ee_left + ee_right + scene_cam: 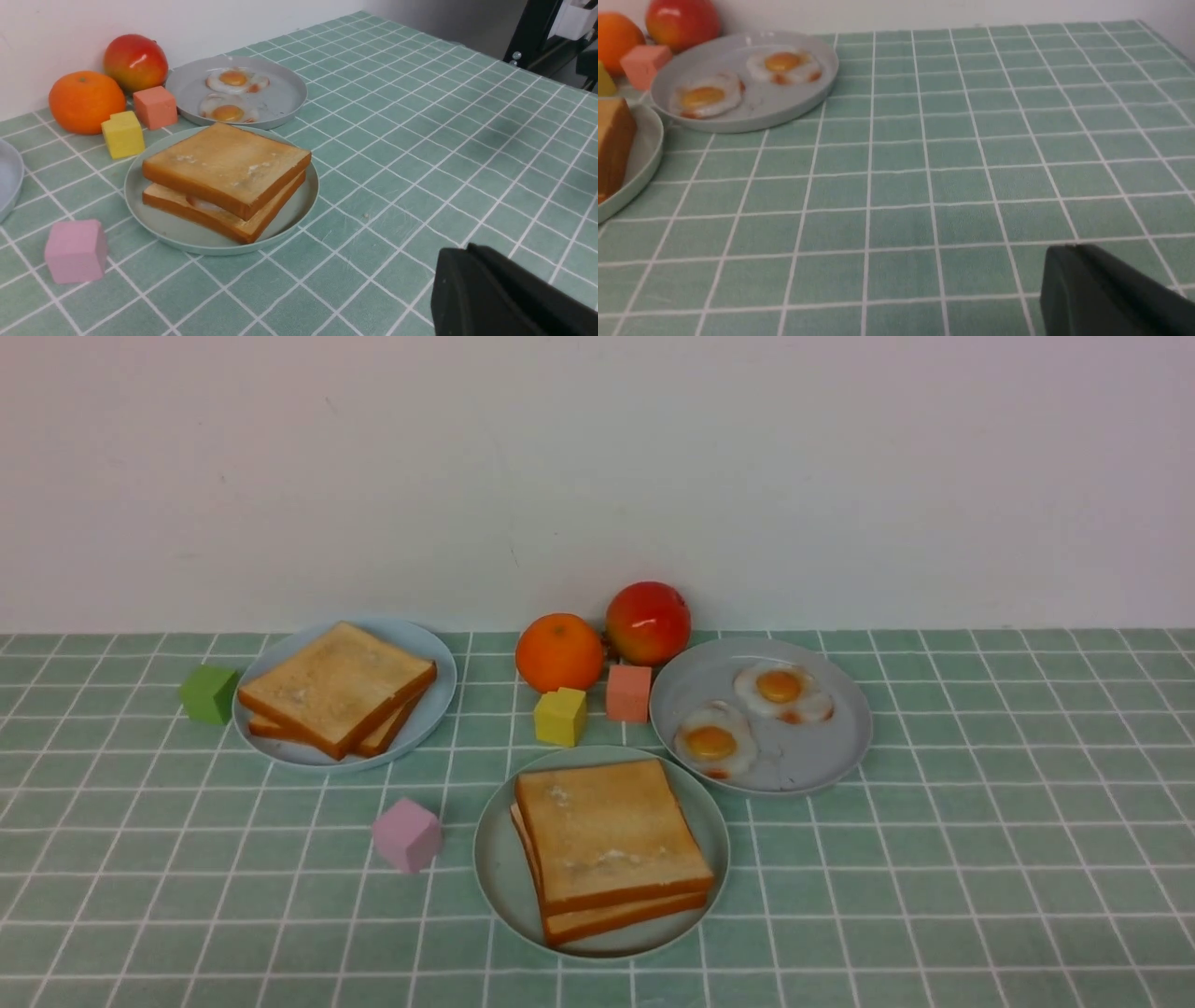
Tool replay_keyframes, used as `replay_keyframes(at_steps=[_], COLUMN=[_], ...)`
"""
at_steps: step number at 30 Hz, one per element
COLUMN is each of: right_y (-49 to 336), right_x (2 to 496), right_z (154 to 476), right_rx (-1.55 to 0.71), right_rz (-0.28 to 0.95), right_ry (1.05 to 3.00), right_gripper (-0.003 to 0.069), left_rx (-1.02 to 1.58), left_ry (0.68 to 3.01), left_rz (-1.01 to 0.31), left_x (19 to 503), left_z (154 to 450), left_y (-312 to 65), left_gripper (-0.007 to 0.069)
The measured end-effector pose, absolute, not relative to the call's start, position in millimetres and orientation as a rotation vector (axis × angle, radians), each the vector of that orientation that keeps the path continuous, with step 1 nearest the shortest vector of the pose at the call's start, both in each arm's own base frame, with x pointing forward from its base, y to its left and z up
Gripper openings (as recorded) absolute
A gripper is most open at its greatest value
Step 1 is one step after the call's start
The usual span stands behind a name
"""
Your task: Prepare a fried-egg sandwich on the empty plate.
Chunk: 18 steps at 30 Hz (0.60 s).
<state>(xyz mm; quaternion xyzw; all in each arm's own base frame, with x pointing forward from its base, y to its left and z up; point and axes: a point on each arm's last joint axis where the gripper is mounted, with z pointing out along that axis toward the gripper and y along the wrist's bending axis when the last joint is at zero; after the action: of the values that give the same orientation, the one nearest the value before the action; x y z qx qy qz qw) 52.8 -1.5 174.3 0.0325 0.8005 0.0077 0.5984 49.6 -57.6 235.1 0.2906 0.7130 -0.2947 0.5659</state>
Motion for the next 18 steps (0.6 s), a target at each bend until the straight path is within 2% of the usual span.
replay_keyframes(at_steps=[18], right_y=[-1.7], right_x=[52.6], right_z=[174.0], right_rx=[0.074], right_rz=[0.013], right_ry=[1.863], right_gripper=[-0.0009], left_rx=[0.684], left_ry=[1.679], left_rz=[-0.691], left_x=[49.6], left_z=[234.7], left_y=[-57.5], left_gripper=[-0.0013])
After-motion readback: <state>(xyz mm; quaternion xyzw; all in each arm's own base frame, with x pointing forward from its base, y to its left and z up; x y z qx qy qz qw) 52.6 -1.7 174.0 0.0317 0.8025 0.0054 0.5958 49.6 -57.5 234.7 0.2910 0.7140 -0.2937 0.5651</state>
